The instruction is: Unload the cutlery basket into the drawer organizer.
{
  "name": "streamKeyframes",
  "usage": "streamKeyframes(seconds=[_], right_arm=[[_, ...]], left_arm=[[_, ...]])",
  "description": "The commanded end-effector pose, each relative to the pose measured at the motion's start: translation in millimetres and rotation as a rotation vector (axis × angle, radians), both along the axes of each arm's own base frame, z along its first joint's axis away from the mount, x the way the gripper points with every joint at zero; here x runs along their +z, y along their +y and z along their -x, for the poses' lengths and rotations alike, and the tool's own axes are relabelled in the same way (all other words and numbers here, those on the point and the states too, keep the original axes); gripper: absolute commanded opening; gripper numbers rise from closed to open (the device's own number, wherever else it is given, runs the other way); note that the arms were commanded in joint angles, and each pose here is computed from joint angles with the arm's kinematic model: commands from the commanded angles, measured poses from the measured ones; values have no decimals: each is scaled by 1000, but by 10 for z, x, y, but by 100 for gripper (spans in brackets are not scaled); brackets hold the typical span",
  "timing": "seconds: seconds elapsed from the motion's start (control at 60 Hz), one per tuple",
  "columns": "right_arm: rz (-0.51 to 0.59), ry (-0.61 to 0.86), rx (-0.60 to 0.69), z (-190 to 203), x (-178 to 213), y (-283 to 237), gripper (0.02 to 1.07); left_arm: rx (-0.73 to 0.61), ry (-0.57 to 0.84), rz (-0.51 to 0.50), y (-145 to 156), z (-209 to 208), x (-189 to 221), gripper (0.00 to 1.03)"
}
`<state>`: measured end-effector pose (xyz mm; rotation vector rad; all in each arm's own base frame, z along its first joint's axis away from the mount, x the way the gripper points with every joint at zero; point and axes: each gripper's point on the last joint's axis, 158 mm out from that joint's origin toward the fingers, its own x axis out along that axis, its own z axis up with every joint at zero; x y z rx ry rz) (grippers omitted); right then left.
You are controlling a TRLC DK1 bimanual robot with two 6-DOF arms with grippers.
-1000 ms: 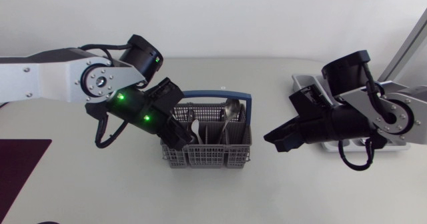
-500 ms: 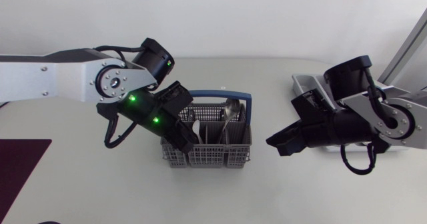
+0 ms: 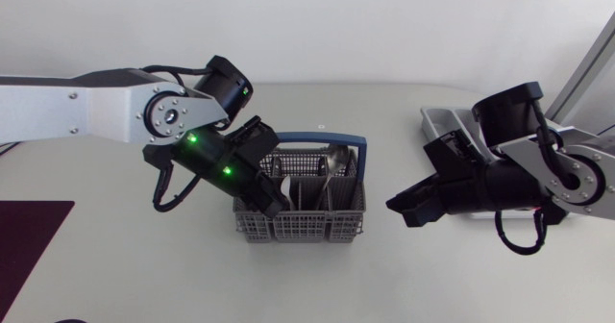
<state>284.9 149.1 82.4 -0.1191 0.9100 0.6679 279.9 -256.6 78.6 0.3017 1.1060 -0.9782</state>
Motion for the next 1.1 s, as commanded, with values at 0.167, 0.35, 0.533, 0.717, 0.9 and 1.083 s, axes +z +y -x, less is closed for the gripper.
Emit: streamKeyframes(seconds=[0.167, 0.35, 0.533, 0.717, 0.9, 1.083], right_arm=[[5, 6, 3, 76, -27, -37, 42], [2, -9, 6, 96, 22, -39, 42], [-1, -16, 5, 104, 40, -64, 42], [-1, -23, 12, 137, 43, -73, 42], [-4, -21, 16, 155, 25, -100, 42], [-19, -43, 35, 178, 108, -82, 42]], left_arm=[[33, 1, 75, 37, -124, 376, 4], [35, -28, 135, 76, -86, 758, 4], [19, -36, 205, 87, 14, 1114, 4], [12, -10, 257, 91, 75, 1273, 4], [13, 12, 266, 97, 108, 1280, 4], [6, 27, 298, 133, 173, 1453, 4]])
